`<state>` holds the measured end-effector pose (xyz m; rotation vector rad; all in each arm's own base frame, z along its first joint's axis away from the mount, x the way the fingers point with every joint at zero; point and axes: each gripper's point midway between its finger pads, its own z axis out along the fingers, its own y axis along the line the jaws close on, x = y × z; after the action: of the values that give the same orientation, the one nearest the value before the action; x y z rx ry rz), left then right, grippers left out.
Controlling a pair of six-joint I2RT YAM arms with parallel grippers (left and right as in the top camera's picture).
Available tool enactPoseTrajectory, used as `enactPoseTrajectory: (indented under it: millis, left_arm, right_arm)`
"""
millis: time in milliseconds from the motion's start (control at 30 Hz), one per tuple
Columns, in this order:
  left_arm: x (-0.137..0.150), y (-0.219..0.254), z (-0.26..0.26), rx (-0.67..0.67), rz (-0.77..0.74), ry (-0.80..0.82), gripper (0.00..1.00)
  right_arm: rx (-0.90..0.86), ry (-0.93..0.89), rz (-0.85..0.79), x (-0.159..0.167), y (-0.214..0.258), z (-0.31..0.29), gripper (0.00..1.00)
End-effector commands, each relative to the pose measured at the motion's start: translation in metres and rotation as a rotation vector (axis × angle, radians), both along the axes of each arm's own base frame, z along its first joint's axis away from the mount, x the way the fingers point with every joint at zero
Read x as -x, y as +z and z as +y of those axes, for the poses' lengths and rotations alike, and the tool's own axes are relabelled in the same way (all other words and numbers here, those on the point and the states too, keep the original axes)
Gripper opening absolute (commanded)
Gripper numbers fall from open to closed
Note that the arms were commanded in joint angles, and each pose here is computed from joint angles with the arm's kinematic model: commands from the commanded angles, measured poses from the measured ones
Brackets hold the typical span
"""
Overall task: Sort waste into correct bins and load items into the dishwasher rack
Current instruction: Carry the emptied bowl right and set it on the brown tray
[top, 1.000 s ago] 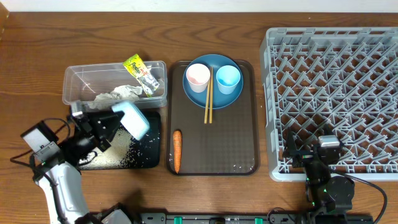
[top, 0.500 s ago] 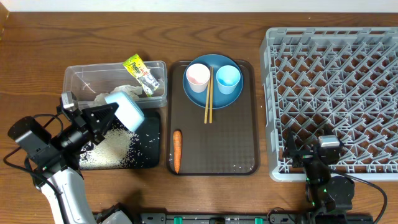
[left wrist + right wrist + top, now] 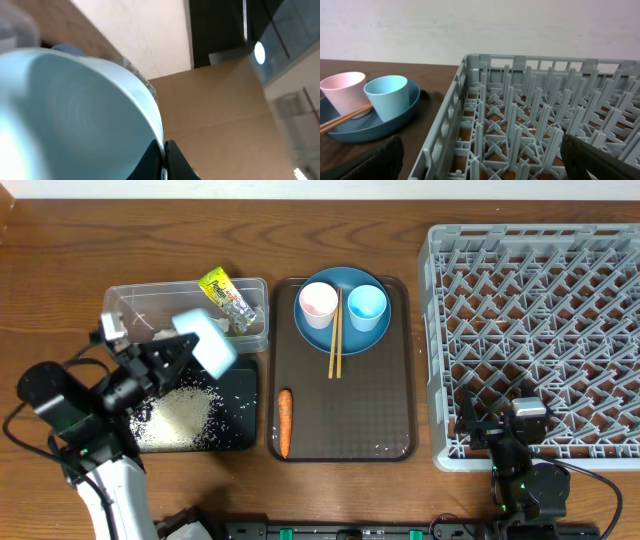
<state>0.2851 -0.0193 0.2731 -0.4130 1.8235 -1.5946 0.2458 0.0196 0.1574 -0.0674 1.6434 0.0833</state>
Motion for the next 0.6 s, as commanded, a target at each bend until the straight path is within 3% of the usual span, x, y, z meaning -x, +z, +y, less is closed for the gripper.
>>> enactPoseTrajectory:
  millis: [0,300,567]
  left_arm:
    - [-0.010,0.025,-0.011,0.032,0.003,0.024,0.06]
    - [-0.013,0.037,-0.081,0.004,-0.056,-0.114,0.06]
    - [-0.045,0.027,-0.097,-0.013,0.033,-0.009,0.06]
  right_arm:
    - [0.008,0.007,0.003,0.000,-0.001,0.002,0.99]
    - [0.008,0.007,0.003,0.000,-0.001,0.002,0.99]
    - [0.008,0.007,0.003,0.000,-0.001,0.002,0.99]
